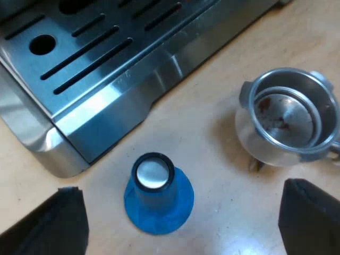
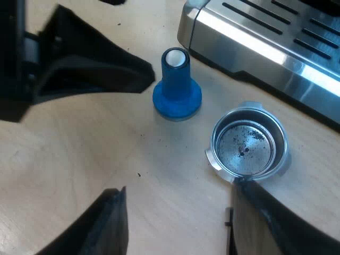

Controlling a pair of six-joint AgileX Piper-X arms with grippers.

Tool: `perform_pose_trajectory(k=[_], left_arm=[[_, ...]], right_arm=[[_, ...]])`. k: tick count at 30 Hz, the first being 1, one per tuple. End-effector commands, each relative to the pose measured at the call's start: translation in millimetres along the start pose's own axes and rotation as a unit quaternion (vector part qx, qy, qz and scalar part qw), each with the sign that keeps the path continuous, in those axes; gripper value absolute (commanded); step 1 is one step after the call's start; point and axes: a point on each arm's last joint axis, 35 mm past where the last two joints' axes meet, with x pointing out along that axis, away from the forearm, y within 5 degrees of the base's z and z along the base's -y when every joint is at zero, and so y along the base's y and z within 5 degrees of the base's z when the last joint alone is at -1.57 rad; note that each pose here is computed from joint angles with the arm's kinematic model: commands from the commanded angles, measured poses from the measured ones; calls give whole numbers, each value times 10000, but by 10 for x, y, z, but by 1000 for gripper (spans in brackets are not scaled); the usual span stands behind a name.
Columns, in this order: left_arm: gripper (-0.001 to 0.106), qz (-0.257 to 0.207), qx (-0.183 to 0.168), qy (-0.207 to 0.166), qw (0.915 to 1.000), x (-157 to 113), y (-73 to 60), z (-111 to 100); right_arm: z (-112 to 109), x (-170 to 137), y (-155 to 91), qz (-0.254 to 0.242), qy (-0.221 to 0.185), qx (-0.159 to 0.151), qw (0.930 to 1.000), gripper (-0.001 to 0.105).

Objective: Grind coffee beans and then tamp

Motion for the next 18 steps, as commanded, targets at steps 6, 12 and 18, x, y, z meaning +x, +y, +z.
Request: perform_pose_trajectory(k=[6,12,18], left_arm=[[75,114,43,-35,9999,222,38,42],[75,155,25,69,9999,370,70,22],[75,206,12,141,9997,513,102,-1]], right_arm=[[41,-29,-29,-10,-90,-6,10000,47],[41,-29,-29,-10,-90,-6,10000,47],[41,-29,-29,-10,-90,-6,10000,47]])
